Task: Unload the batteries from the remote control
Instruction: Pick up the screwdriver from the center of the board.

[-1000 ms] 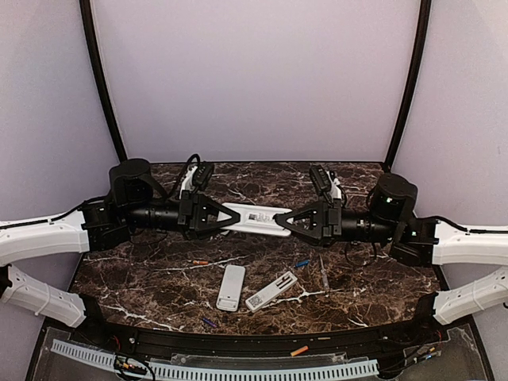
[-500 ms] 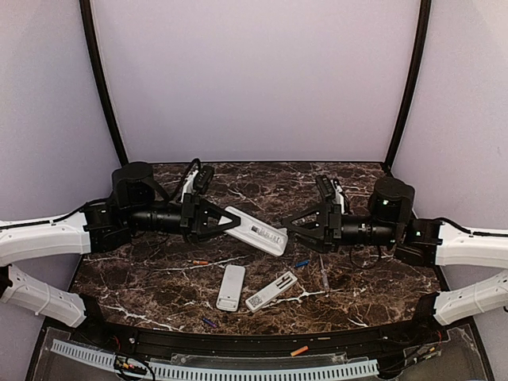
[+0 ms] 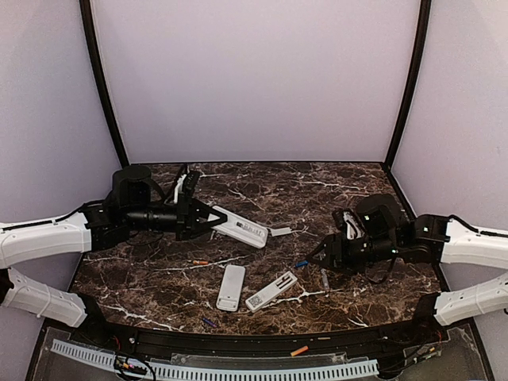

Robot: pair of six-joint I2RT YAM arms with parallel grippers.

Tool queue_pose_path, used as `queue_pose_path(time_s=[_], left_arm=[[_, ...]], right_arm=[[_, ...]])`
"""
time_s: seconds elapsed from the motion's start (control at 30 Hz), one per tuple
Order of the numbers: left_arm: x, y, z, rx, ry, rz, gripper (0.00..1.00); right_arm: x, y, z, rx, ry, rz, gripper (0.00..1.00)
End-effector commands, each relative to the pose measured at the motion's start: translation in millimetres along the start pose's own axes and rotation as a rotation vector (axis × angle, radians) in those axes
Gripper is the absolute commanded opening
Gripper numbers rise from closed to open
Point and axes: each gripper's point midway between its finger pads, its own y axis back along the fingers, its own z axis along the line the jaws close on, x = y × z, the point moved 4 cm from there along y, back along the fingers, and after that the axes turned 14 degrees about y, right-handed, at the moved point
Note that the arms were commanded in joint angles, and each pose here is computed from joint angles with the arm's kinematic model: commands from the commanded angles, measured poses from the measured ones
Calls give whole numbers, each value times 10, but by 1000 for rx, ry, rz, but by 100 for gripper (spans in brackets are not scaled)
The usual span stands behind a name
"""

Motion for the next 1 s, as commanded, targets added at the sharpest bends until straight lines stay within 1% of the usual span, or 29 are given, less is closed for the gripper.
queue_pose_path(time_s=[0.0,0.2,0.33,0.37,0.47,0.5,0.67,0.83,0.97], left_arm=[[-83,100,158,-32,-2,-12,0],[-182,154,277,-51,-21,17,0],[-300,198,317,-63,-57,76,0],[-312,208,266,-50,-84,103,0],[-423,218,248,-31,-116,143,0],[-455,217,209,-26,-147,150,0],[-592,151,249,-6,-173,190,0],[-675,107,251,-21,-245,184,0],[-705,76,307,-39,-259,186,0]], right_arm=[[313,-69,-418,249,-20,149,52],[455,-272,-649,418,-16,271,46],[478,-403,-711,466,-3,317,40],[480,-426,-718,474,-2,327,40],[457,-482,-764,518,10,333,38],[452,-502,-772,527,11,336,38],[455,-571,-855,598,16,362,33],[474,-593,-937,663,18,385,30],[474,-619,-968,684,20,391,28]])
